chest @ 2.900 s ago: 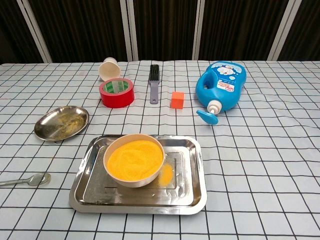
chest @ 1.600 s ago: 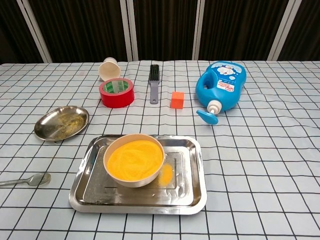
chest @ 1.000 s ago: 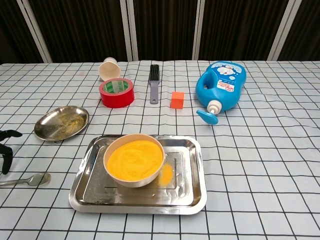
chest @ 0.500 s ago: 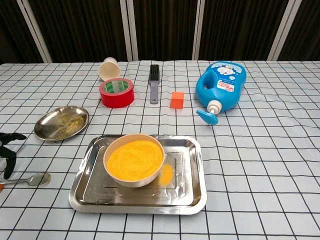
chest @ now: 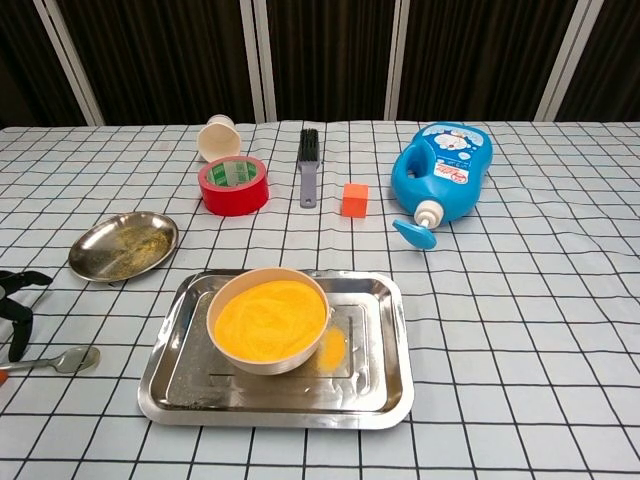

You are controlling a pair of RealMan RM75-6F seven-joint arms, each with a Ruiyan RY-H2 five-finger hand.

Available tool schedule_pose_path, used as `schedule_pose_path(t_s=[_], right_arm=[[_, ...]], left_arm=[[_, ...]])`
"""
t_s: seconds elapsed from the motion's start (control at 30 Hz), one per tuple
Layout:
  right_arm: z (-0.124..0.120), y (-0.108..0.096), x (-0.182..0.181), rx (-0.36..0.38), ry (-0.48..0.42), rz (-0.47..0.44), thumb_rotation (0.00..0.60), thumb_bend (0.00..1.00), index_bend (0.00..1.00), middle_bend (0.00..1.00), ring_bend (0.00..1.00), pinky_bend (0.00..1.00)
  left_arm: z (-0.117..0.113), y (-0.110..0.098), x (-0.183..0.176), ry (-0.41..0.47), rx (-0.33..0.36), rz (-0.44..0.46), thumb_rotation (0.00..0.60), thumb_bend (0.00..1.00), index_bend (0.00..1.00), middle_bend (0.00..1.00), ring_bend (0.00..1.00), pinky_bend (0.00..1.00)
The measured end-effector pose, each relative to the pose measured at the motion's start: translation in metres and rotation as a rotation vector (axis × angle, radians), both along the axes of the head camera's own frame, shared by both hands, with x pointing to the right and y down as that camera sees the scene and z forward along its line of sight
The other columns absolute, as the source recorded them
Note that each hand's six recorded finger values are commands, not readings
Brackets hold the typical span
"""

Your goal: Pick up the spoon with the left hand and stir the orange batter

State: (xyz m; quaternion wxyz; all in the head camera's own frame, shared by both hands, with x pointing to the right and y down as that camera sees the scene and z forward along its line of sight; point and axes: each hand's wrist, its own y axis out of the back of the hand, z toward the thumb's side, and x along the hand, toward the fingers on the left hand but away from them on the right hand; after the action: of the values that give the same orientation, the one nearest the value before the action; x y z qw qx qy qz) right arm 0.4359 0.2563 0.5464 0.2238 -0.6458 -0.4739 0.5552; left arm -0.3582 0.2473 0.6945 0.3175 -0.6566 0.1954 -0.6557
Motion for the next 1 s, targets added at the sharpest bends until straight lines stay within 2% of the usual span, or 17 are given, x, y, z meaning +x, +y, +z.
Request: schedule_pose_path(t_s=[0.23,0.53,0.73,1.0], right_arm=[[0.0,0.0,0.0,0.001,0.0,0.001,0.6,0.31,0.0,0.0,0.0,0.0],[0.0,0.0,0.0,0.001,-0.002,0.0,0.6,0.31,0.0,0.0,0.0,0.0],[-0.001,0.001,-0.001,0.002,-0.003,-0.001,0.6,0.31,0.0,0.0,0.0,0.0],[-0.001,0.0,0.0,0.001,-0.005,0.005,0.6,0.31,0.0,0.0,0.0,0.0]], left_arm=[[-0.003,0.0,0.003,0.014,0.003,-0.001,0.6,0.54,0.52,0.0,0.0,0.01],[-0.023,-0.013,0.015,0.076,0.054,-0.009,0.6,0.54,0.52,0.0,0.0,0.01],[-0.045,-0.03,0.032,0.138,0.096,-0.007,0.6,0.54,0.52,0.0,0.0,0.01],[-0.067,-0.064,0.076,0.141,0.164,0.105,0.6,0.54,0.53,0.0,0.0,0.01]])
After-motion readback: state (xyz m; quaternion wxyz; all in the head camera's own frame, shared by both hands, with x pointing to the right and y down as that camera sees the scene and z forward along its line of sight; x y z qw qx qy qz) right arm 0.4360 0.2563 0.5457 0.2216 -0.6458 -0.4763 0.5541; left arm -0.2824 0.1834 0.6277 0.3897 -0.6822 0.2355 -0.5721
